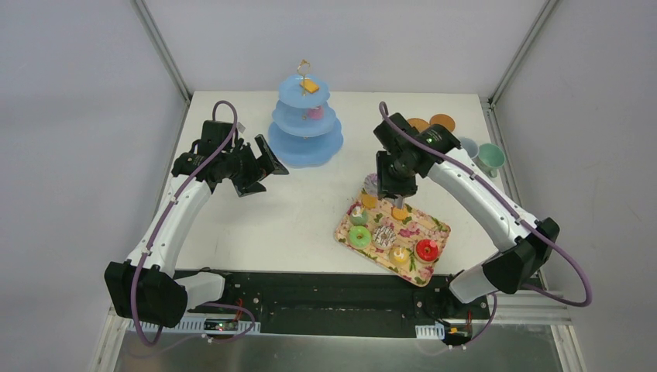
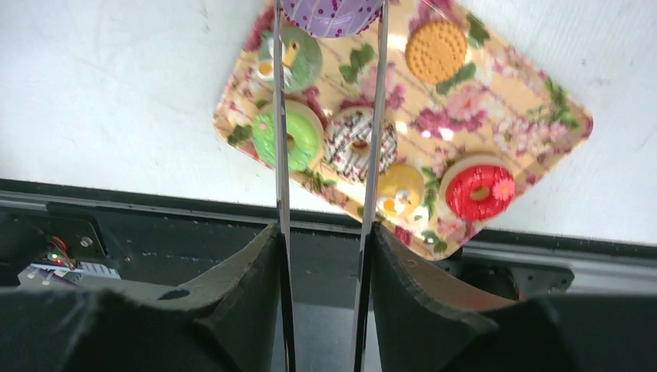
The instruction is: Serve the afternoon tea
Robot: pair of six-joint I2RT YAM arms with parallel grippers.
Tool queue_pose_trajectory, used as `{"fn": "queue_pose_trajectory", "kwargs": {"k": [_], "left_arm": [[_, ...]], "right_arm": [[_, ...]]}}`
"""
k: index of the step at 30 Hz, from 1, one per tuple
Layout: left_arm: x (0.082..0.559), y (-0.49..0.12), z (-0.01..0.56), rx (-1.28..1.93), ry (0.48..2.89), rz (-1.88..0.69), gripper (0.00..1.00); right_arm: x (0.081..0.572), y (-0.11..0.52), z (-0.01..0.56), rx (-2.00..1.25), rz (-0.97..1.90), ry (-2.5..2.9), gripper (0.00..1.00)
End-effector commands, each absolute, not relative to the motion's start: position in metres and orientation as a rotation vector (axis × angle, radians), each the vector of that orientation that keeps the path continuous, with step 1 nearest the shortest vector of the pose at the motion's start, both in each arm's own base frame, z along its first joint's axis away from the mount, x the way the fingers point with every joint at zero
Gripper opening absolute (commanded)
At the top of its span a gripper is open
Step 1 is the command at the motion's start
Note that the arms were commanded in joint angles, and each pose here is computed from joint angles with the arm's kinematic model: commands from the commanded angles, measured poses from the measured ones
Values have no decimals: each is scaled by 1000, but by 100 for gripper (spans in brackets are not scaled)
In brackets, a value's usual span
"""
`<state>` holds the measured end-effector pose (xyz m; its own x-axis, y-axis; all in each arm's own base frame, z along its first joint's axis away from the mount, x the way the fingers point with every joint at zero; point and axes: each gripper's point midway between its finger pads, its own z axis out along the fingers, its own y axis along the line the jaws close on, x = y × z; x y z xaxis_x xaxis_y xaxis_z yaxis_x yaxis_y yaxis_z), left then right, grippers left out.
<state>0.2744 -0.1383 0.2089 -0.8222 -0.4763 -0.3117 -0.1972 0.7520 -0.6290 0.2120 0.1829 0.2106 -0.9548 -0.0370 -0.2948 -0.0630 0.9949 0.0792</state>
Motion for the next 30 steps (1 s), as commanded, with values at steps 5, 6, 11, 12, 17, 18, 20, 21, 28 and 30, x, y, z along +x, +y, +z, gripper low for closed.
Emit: {"fn": "queue_pose_trajectory", "kwargs": {"k": [5, 6, 11, 12, 17, 18, 20, 21, 28, 30], "left_arm": [[279, -135, 227, -473, 2446, -795, 91], [277, -134, 228, -473, 2447, -790, 91], [266, -129, 229, -476, 2453, -759, 91], [264, -127, 229, -481, 2456, -750, 91], [252, -122, 230, -493, 2467, -720, 91], [250, -121, 229, -495, 2473, -714, 91], [246, -119, 228, -495, 2480, -704, 91], [245, -118, 227, -499, 2484, -696, 91], [241, -117, 228, -497, 2494, -687, 91], [242, -117, 228, -495, 2496, -686, 91]], "right_arm": [[305, 238, 231, -174, 387, 2530, 41], [320, 243, 226, -170, 398, 2511, 41], [365, 262, 205, -173, 517, 2484, 40], [371, 264, 198, -195, 513, 2488, 40], [397, 270, 185, -217, 509, 2461, 40], [401, 271, 186, -220, 516, 2455, 40], [407, 274, 184, -225, 524, 2456, 40], [410, 276, 183, -227, 530, 2458, 40], [426, 287, 181, -241, 544, 2454, 40], [430, 289, 179, -242, 545, 2456, 40]]}}
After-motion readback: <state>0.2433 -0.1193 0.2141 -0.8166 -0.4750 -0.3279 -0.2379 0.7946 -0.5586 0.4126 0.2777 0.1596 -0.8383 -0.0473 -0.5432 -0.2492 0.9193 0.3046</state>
